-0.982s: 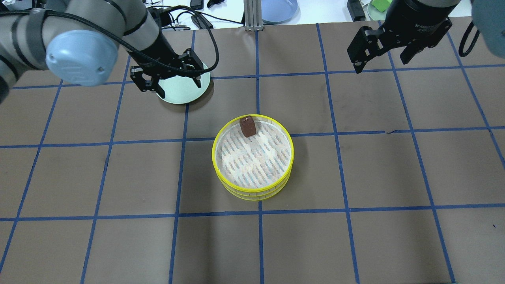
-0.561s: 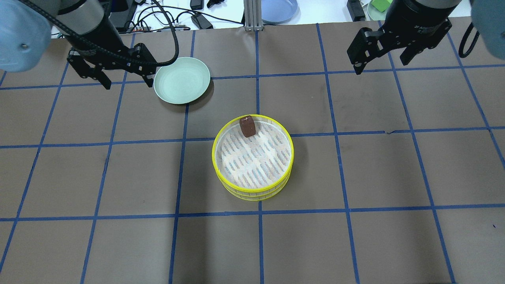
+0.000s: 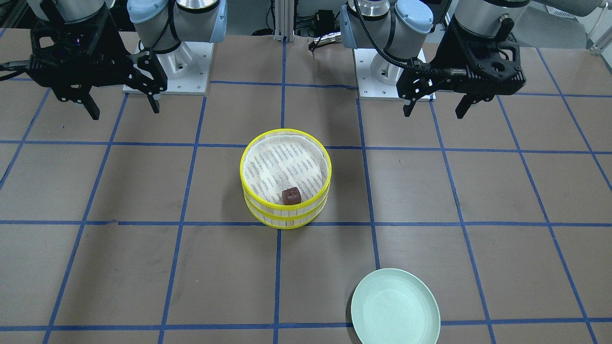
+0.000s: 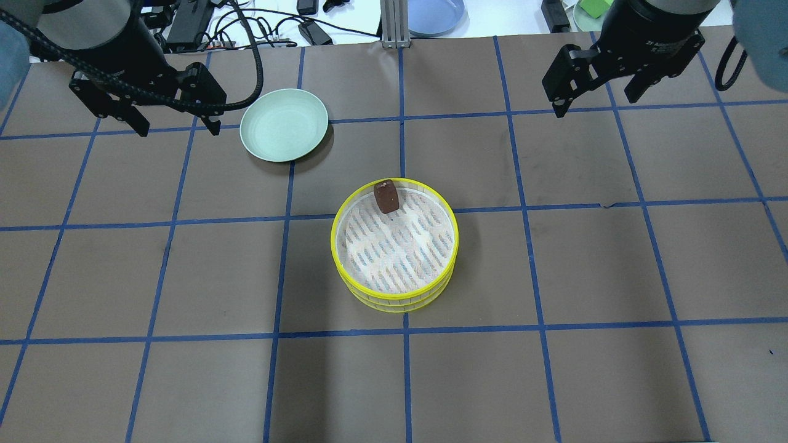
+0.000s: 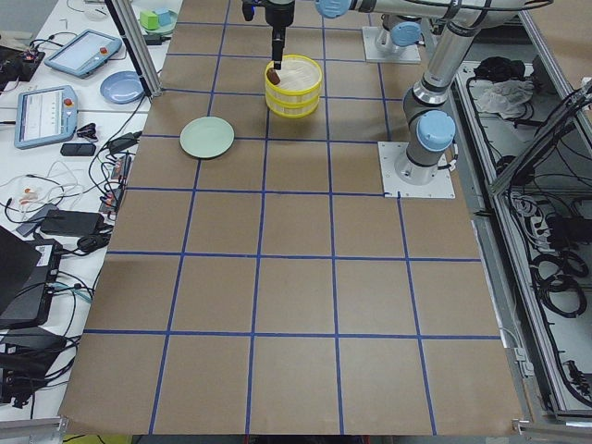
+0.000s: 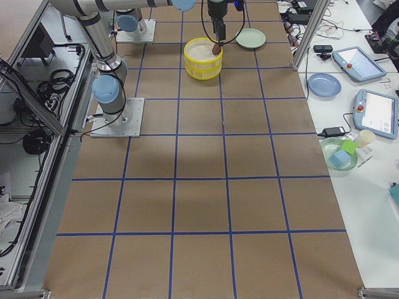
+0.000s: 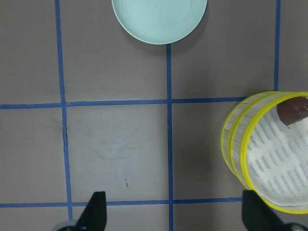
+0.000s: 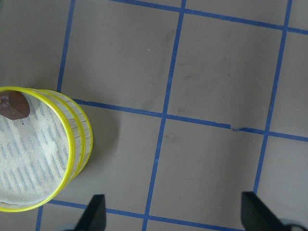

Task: Place buns in different layers of steamer

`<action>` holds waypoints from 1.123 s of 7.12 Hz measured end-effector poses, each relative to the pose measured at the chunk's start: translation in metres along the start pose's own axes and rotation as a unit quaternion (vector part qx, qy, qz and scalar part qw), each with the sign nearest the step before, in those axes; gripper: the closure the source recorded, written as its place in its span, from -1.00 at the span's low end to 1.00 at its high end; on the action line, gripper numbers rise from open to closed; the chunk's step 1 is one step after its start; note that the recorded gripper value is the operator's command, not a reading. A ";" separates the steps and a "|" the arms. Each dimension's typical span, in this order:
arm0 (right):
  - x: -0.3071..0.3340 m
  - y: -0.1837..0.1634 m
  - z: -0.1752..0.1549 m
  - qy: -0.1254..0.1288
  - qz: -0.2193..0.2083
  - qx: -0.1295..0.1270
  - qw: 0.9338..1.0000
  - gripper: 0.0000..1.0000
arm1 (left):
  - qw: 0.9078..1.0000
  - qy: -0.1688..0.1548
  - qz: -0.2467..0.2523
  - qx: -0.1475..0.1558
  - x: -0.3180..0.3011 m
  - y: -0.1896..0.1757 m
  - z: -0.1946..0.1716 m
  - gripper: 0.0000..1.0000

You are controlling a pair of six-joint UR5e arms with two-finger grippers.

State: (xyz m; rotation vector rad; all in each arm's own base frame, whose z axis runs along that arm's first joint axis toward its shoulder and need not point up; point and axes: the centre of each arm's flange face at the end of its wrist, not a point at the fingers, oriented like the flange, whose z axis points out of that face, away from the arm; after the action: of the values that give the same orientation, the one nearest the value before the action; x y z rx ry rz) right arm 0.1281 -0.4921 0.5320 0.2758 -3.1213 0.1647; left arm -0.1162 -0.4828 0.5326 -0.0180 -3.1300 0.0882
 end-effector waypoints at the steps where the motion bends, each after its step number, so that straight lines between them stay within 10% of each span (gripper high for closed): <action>1: 0.000 0.001 0.000 0.000 0.000 -0.002 1.000 -1.00 | 1.000 0.004 -0.001 -0.002 0.001 0.004 -0.001 -1.00; 8: -0.001 0.003 0.001 -0.002 -0.002 -0.008 1.000 -1.00 | 1.000 0.006 0.000 -0.011 0.000 0.007 0.007 -1.00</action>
State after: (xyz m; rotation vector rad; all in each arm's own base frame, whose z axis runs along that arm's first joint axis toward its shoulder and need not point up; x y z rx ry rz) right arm 0.1289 -0.4895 0.5311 0.2814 -3.1249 0.1406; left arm -0.1167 -0.4767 0.5252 -0.0195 -3.1197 0.0548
